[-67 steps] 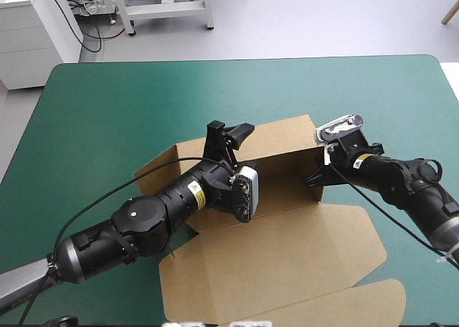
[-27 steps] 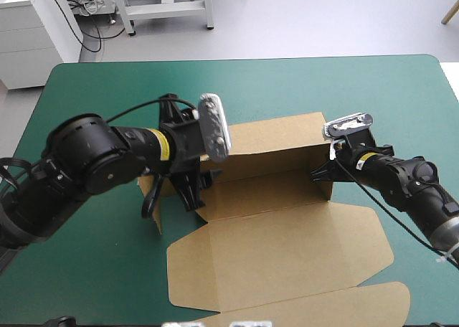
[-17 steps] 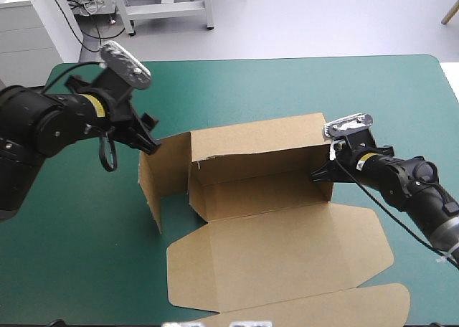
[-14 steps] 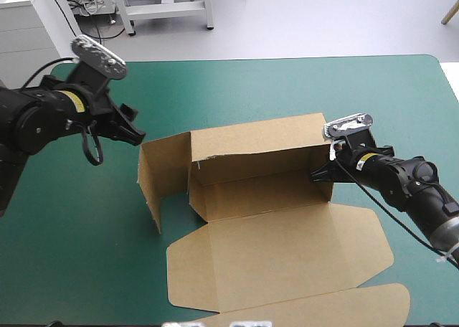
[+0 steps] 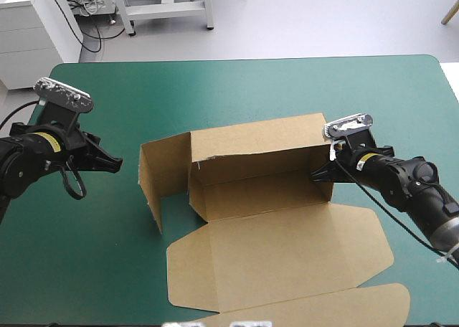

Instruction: Fold the box

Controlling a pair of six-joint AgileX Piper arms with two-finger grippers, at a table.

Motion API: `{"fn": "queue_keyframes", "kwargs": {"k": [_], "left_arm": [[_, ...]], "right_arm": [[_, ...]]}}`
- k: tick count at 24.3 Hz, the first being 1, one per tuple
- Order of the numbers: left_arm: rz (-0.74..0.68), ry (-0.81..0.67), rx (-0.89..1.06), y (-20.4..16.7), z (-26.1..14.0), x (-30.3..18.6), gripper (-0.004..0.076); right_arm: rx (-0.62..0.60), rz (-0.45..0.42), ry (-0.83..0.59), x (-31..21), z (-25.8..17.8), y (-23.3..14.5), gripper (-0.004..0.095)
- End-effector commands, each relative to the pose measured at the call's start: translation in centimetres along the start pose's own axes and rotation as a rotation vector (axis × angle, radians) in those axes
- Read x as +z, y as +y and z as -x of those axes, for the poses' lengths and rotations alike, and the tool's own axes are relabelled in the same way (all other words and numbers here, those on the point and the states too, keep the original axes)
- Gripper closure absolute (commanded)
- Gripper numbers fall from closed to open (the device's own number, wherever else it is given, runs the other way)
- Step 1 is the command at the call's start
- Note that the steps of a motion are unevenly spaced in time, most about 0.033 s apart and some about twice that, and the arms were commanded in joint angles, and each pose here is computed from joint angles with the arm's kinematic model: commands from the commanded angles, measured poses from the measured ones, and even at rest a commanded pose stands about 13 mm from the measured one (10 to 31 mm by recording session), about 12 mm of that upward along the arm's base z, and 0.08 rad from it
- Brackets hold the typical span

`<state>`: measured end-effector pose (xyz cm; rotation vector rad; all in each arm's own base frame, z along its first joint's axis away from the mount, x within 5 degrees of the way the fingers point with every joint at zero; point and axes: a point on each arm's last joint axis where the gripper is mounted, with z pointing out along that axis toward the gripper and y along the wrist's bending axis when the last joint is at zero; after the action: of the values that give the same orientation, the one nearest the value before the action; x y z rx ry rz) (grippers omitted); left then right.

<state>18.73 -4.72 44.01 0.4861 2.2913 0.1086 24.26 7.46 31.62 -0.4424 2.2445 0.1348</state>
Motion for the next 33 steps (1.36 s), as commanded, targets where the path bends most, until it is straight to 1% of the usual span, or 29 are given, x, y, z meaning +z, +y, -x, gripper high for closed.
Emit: {"fn": "queue_keyframes", "kwargs": {"k": [1, 5, 7, 8, 12, 18, 24, 29, 31, 32, 33], "left_arm": [[0.064, -0.069, 0.002, 0.6, -0.2, -0.8, 0.0734], [0.078, -0.073, 0.009, 0.7, -0.2, -0.7, 0.0731], [0.078, -0.082, 0.009, 0.7, -0.1, -0.8, 0.0731], [0.078, -0.082, 0.009, 0.7, -0.1, -0.8, 0.0731], [0.09, -0.081, 0.014, 0.8, -0.1, -0.8, 0.0731], [0.09, -0.087, 0.015, 0.8, 0.0, -0.8, 0.0731], [0.09, -0.087, 0.015, 0.8, 0.0, -0.8, 0.0731], [0.09, -0.087, 0.015, 0.8, 0.0, -0.8, 0.0731], [0.09, -0.085, 0.015, 0.8, 0.0, -0.7, 0.0731], [0.088, -0.085, 0.014, 0.8, 0.0, -0.7, 0.0731], [0.085, -0.086, 0.013, 0.8, 0.0, -0.7, 0.0731]], "right_arm": [[-0.003, -0.011, -0.107, -2.5, 1.6, -0.1, 0.0924], [-0.004, 0.007, -0.008, -4.6, 2.4, 0.0, 0.0924], [0.038, 0.015, 0.069, -4.7, 2.5, 0.0, 0.0924], [0.05, 0.021, 0.124, -4.5, 2.2, 0.0, 0.0924], [0.061, 0.016, 0.235, -2.6, 1.6, -0.1, 0.0924], [0.068, -0.007, 0.249, 1.1, 2.8, -0.5, 0.0924], [0.041, -0.01, 0.247, 6.6, 6.9, -1.1, 0.0924], [0.034, -0.006, 0.279, 10.2, 8.9, -1.3, 0.0921], [0.028, -0.005, 0.281, 11.3, 9.6, -1.4, 0.0886], [0.023, -0.005, 0.282, 11.8, 9.8, -1.5, 0.0856], [0.018, -0.005, 0.274, 11.9, 10.3, -1.5, 0.0801]]}}
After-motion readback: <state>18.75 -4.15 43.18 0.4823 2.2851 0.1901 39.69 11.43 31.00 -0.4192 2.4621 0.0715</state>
